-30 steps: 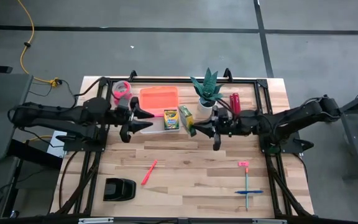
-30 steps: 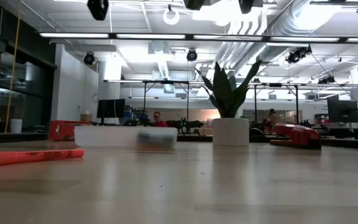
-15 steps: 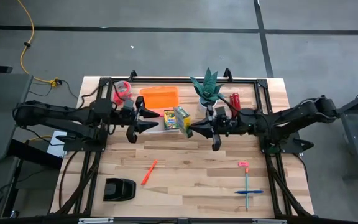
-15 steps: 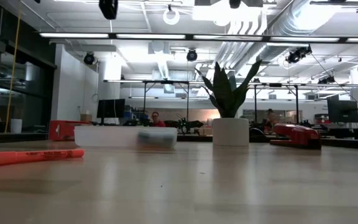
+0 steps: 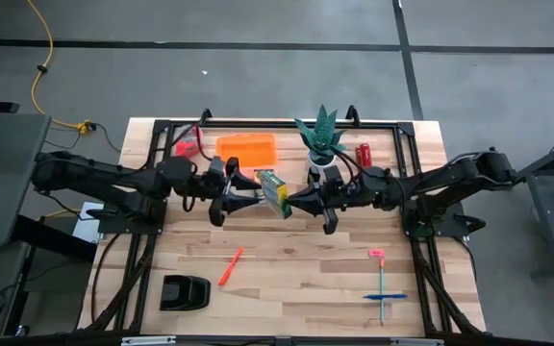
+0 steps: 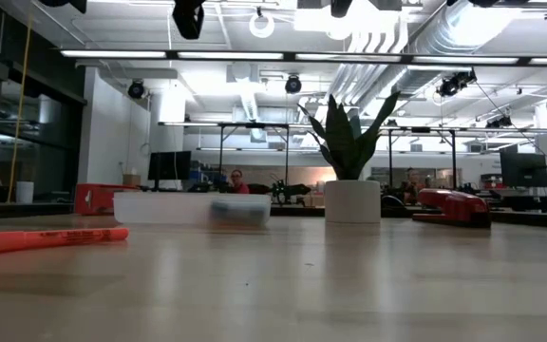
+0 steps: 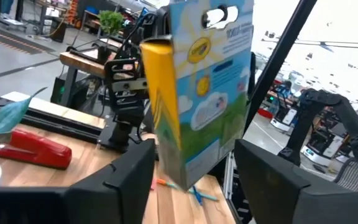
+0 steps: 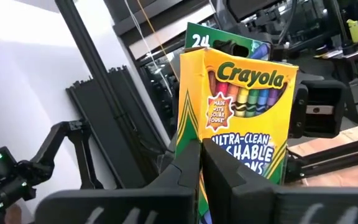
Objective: Pack school essentials
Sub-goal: Put the yellow crayon box into the orange supply box
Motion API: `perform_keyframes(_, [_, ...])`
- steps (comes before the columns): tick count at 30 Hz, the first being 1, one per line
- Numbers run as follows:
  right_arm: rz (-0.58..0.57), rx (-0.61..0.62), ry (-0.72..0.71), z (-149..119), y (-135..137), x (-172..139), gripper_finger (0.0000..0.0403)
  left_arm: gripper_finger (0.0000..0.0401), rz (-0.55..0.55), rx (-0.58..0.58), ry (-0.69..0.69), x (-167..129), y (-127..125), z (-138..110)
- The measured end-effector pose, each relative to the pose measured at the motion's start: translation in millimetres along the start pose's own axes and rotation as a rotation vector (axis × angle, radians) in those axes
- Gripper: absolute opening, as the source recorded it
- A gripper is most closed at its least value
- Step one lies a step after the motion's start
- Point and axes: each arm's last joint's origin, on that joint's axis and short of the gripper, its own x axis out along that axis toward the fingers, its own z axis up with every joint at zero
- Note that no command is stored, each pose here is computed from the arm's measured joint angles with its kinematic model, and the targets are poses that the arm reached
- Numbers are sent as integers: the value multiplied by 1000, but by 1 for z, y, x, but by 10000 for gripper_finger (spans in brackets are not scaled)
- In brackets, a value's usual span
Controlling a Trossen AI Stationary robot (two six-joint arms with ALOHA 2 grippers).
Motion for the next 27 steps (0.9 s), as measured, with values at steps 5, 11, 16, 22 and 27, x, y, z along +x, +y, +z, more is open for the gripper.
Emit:
perform_keyframes(5, [14, 5, 0, 1, 0, 0, 0, 261, -2, 10, 0, 9, -1, 4])
perform_keyframes(11, [46, 3, -18, 3, 2, 0, 0, 300, 9, 7, 31, 24, 2, 0])
perform_keyframes(16, [57, 3, -11, 3, 2, 0, 0, 305, -120, 3, -5, 32, -2, 4])
perform_keyframes(22, [83, 4, -5, 3, 3, 0, 0, 305, -232, 2, -2, 33, -5, 5])
perform_keyframes(27, [83, 5, -6, 3, 3, 0, 0, 286, -231, 2, -3, 33, -5, 6])
